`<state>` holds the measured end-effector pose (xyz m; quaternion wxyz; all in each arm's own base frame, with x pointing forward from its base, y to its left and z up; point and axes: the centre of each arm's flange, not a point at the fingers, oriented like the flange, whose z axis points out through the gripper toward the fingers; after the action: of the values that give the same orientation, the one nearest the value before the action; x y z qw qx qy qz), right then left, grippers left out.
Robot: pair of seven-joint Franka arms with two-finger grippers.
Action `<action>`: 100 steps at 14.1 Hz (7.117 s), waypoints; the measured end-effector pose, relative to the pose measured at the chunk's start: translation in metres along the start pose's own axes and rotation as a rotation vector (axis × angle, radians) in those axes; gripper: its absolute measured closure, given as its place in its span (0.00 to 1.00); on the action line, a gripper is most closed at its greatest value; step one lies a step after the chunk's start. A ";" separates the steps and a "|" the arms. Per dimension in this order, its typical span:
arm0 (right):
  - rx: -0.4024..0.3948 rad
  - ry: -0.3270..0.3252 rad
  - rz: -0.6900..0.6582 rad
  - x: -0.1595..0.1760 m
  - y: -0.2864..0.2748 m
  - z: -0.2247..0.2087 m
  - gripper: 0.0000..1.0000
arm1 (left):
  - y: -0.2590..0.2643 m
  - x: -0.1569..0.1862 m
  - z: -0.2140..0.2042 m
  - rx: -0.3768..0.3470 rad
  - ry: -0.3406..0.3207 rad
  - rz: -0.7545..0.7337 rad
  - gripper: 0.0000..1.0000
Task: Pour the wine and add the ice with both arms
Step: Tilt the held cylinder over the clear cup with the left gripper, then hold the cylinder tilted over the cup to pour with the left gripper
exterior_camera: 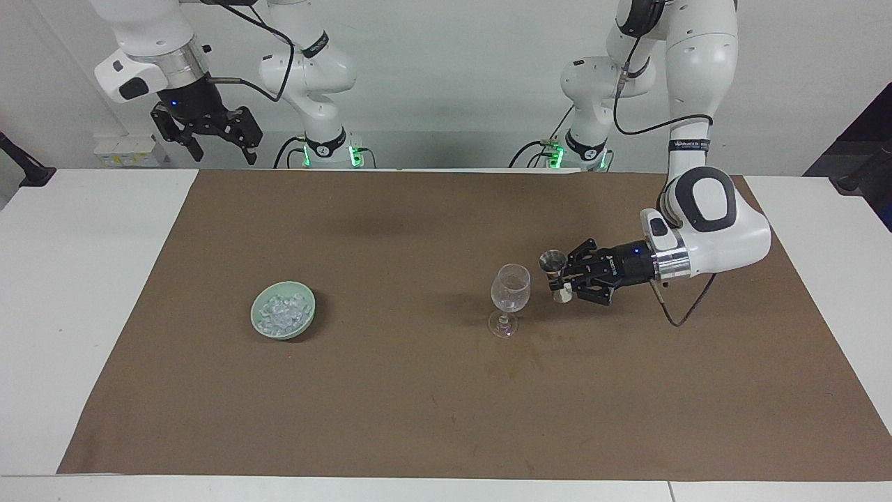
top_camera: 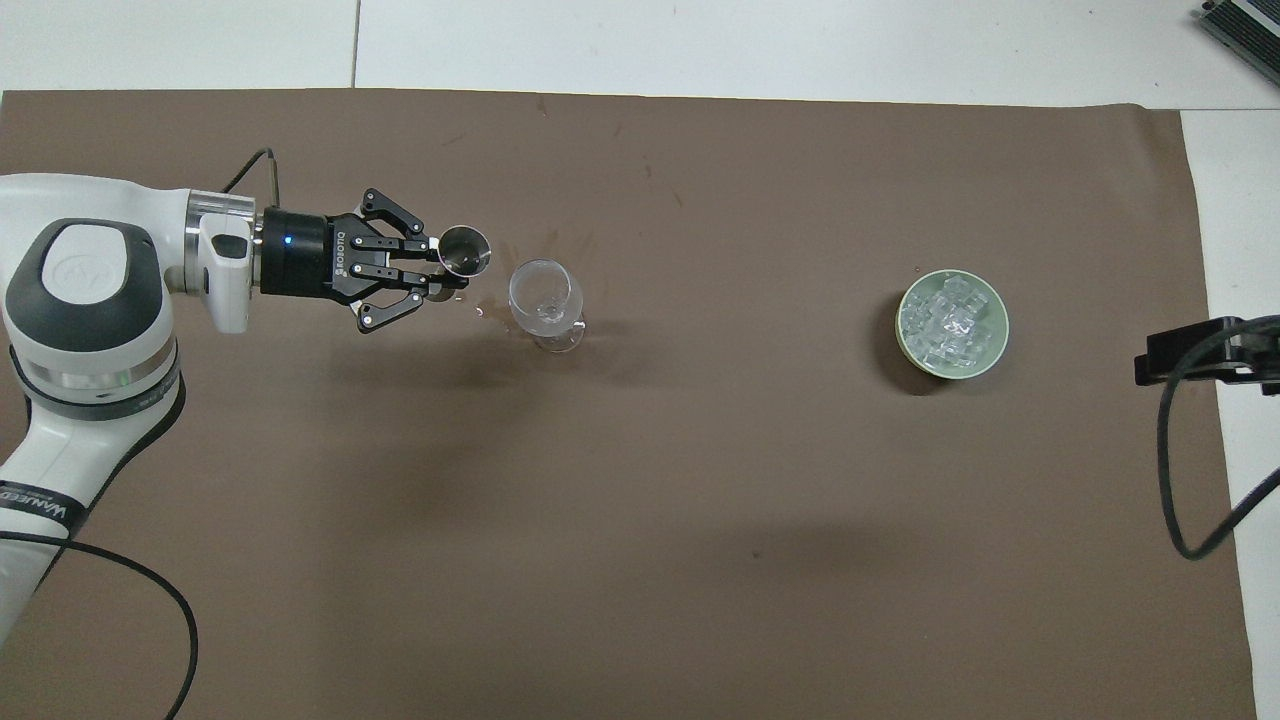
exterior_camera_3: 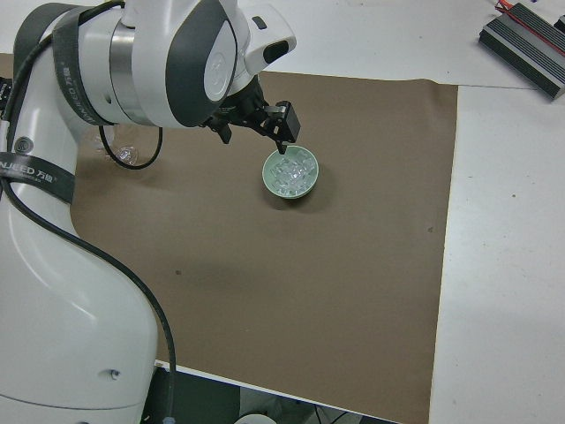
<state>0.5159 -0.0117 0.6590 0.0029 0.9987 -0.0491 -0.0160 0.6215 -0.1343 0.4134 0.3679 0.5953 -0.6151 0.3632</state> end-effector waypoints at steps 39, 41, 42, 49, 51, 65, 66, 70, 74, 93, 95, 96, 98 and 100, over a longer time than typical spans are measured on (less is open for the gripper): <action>0.000 0.000 0.000 0.000 0.000 0.000 0.00 | 0.012 0.063 0.025 0.013 -0.427 -0.110 0.78; 0.000 0.000 0.000 0.000 0.000 0.000 0.00 | 0.012 0.065 0.025 0.015 -0.445 -0.113 0.78; 0.000 0.000 0.000 0.000 0.000 0.000 0.00 | 0.012 0.065 0.024 0.016 -0.459 -0.112 0.78; 0.000 0.000 0.000 0.000 0.000 0.000 0.00 | 0.013 0.081 0.034 0.018 -0.514 -0.104 0.78; 0.000 0.000 0.000 0.000 0.000 0.000 0.00 | 0.014 0.082 0.036 0.013 -0.533 -0.092 0.78; 0.000 0.000 0.000 0.000 0.000 0.000 0.00 | 0.017 0.090 0.045 0.027 -0.613 -0.106 0.78; 0.000 0.000 0.000 0.000 0.000 0.000 0.00 | 0.017 0.090 0.046 0.028 -0.621 -0.108 0.78; 0.000 0.000 0.000 0.000 0.000 0.000 0.00 | 0.018 0.093 0.048 0.031 -0.642 -0.105 0.78; 0.000 0.000 0.000 0.000 0.000 0.000 0.00 | 0.021 0.096 0.055 0.033 -0.672 -0.108 0.78; 0.000 0.000 0.000 0.000 0.000 0.000 0.00 | 0.021 0.115 0.059 0.093 -0.798 -0.108 0.78; 0.000 0.000 0.000 0.000 0.000 0.000 0.00 | 0.023 0.117 0.064 0.096 -0.808 -0.112 0.78; 0.000 0.000 0.000 0.000 0.000 0.000 0.00 | 0.024 0.119 0.066 0.097 -0.813 -0.113 0.78; 0.000 0.000 0.000 0.000 0.000 0.000 0.00 | 0.026 0.120 0.070 0.098 -0.830 -0.105 0.78; 0.000 0.000 0.000 0.000 0.000 0.000 0.00 | 0.027 0.121 0.072 0.099 -0.837 -0.102 0.78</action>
<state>0.5159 -0.0117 0.6590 0.0029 0.9987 -0.0491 -0.0160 0.5910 -0.2534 0.4871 0.0749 0.7379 -0.6632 0.1006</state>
